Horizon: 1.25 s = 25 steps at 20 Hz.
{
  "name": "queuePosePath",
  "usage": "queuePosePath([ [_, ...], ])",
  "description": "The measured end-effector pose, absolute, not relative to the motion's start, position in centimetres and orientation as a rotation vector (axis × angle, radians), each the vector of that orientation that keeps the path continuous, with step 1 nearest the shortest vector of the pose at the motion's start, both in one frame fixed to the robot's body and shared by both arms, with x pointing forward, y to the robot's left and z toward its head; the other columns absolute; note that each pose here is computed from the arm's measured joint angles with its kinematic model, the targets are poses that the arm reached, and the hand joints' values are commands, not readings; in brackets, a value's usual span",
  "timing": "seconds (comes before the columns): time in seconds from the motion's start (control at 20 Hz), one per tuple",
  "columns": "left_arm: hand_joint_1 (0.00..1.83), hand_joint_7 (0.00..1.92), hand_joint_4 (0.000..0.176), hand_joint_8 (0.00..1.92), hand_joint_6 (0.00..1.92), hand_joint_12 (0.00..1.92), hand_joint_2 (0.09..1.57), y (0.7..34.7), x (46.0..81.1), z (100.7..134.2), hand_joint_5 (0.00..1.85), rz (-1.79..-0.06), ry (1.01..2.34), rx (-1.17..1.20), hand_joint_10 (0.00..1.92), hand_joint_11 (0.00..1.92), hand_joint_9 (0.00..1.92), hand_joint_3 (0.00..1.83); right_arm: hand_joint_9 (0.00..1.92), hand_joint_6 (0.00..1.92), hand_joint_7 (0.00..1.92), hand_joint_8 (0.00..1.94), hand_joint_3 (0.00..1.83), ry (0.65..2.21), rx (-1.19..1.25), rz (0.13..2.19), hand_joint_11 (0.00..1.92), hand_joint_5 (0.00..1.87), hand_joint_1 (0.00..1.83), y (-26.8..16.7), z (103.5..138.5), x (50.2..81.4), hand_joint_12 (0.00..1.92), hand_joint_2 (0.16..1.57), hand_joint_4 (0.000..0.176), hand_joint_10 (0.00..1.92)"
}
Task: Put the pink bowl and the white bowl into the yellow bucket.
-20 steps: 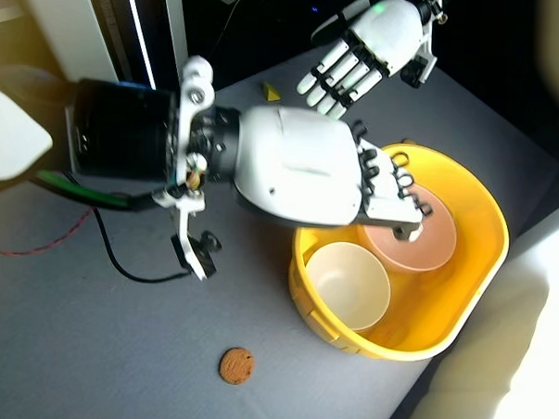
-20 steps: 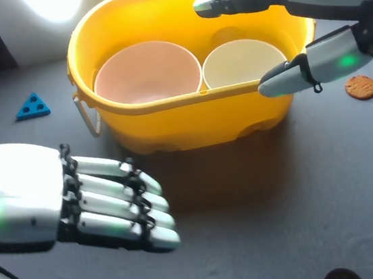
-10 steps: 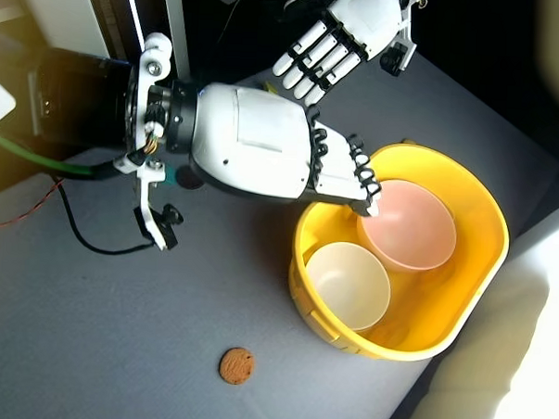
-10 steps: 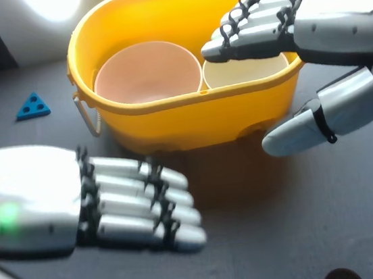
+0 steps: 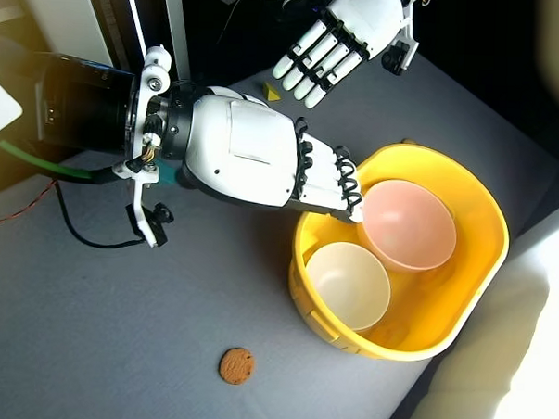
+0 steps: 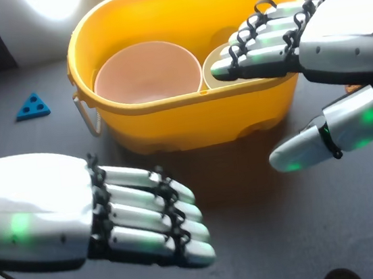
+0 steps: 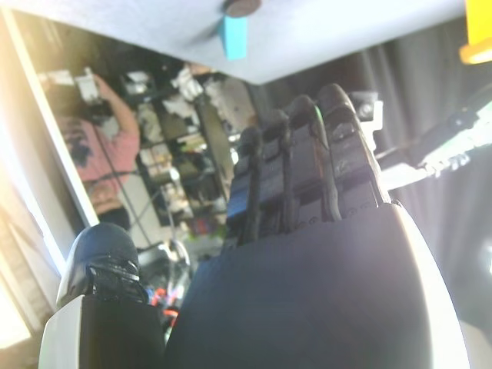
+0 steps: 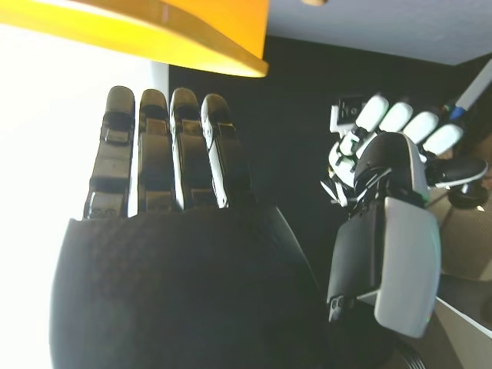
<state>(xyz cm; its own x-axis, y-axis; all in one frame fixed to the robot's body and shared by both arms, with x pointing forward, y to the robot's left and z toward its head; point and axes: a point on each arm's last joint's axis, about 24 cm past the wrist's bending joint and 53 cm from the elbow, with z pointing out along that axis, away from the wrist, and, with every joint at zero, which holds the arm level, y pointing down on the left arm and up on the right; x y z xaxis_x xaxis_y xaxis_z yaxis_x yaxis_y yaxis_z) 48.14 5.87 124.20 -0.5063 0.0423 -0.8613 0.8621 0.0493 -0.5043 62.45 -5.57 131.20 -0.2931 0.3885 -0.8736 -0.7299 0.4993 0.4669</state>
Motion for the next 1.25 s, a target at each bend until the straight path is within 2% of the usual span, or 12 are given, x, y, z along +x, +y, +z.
queuePosePath([
  [0.25,0.0,0.11,0.0,0.0,0.0,0.19,1.1,6.0,48.4,122.8,0.1,-1.512,1.708,0.912,0.0,0.0,0.09,0.0,0.09,0.0,0.15,0.0,0.0,1.485,-0.339,1.109,0.0,0.17,0.06,-5.9,131.2,62.2,0.25,0.97,0.0,0.0],
  [0.4,0.0,0.2,0.0,0.0,0.0,0.44,1.12,5.7,48.1,121.7,0.16,-1.485,1.75,0.938,0.0,0.0,0.19,0.0,0.11,0.01,0.18,0.0,0.01,1.478,-0.343,1.114,0.0,0.2,0.09,-5.9,131.4,62.1,0.32,1.0,0.0,0.01],
  [0.55,0.0,0.21,0.0,0.0,0.0,0.47,1.12,5.6,47.8,121.8,0.17,-1.446,1.773,1.001,0.0,0.0,0.2,0.0,0.12,0.01,0.19,0.0,0.0,1.476,-0.344,1.115,0.0,0.21,0.13,-5.8,131.4,62.1,0.34,0.99,0.0,0.01],
  [0.65,0.0,0.18,0.0,0.0,0.0,0.43,1.14,5.3,48.3,122.3,0.16,-1.452,1.761,0.986,0.0,0.0,0.17,0.0,0.15,0.0,0.21,0.0,0.0,1.477,-0.344,1.114,0.0,0.22,0.15,-5.9,131.4,62.1,0.44,0.98,0.0,0.01],
  [0.75,0.0,0.2,0.0,0.01,0.01,0.42,1.16,5.1,48.5,122.1,0.17,-1.44,1.764,0.985,0.01,0.0,0.18,0.01,0.16,0.0,0.22,0.0,0.0,1.476,-0.344,1.115,0.0,0.22,0.23,-5.8,131.4,62.1,0.48,0.98,0.0,0.01],
  [0.8,0.01,0.22,0.0,0.01,0.01,0.49,1.18,5.0,48.5,122.1,0.2,-1.442,1.762,0.984,0.01,0.0,0.2,0.0,0.12,0.0,0.17,0.0,0.01,1.476,-0.344,1.115,0.0,0.17,0.34,-5.8,131.4,62.1,0.39,1.0,0.0,0.0],
  [0.85,0.03,0.24,0.0,0.01,0.01,0.52,1.18,4.8,48.5,122.2,0.21,-1.444,1.74,0.988,0.01,0.0,0.21,0.0,0.14,0.01,0.19,0.01,0.0,1.479,-0.343,1.115,0.0,0.18,0.37,-5.8,131.3,62.1,0.47,1.01,0.0,0.01],
  [0.9,0.16,0.29,0.0,0.01,0.01,0.69,1.17,4.8,48.5,122.4,0.26,-1.447,1.726,0.985,0.01,0.0,0.27,0.0,0.19,0.01,0.24,0.02,0.0,1.48,-0.343,1.117,0.0,0.22,0.54,-5.8,131.2,62.0,0.6,0.99,0.0,0.03],
  [0.95,0.21,0.31,0.0,0.01,0.01,0.75,1.17,4.7,48.5,122.5,0.28,-1.448,1.72,0.987,0.01,0.0,0.29,0.0,0.21,0.01,0.26,0.01,0.0,1.483,-0.344,1.114,0.0,0.22,0.61,-5.8,131.1,62.1,0.65,0.98,0.0,0.02],
  [1.15,0.39,0.27,0.0,0.0,0.0,0.75,1.19,4.3,48.5,122.6,0.19,-1.457,1.713,0.982,0.0,0.0,0.28,0.0,0.27,0.02,0.33,0.01,0.0,1.484,-0.346,1.112,0.0,0.3,0.82,-5.8,131.0,62.1,0.85,1.0,0.0,0.02],
  [1.2,0.42,0.3,0.0,0.01,0.01,0.83,1.19,4.3,48.5,122.7,0.23,-1.46,1.712,0.982,0.01,0.0,0.32,0.0,0.29,0.02,0.35,0.01,0.0,1.483,-0.347,1.112,0.0,0.33,0.85,-5.8,131.1,62.1,0.9,1.0,0.0,0.02],
  [1.25,0.44,0.29,0.0,0.0,0.0,0.85,1.19,4.3,48.5,122.7,0.2,-1.462,1.711,0.98,0.01,0.0,0.31,0.0,0.28,0.01,0.35,0.01,0.0,1.483,-0.347,1.113,0.0,0.33,0.86,-5.8,131.1,62.0,0.85,1.01,0.0,0.02],
])
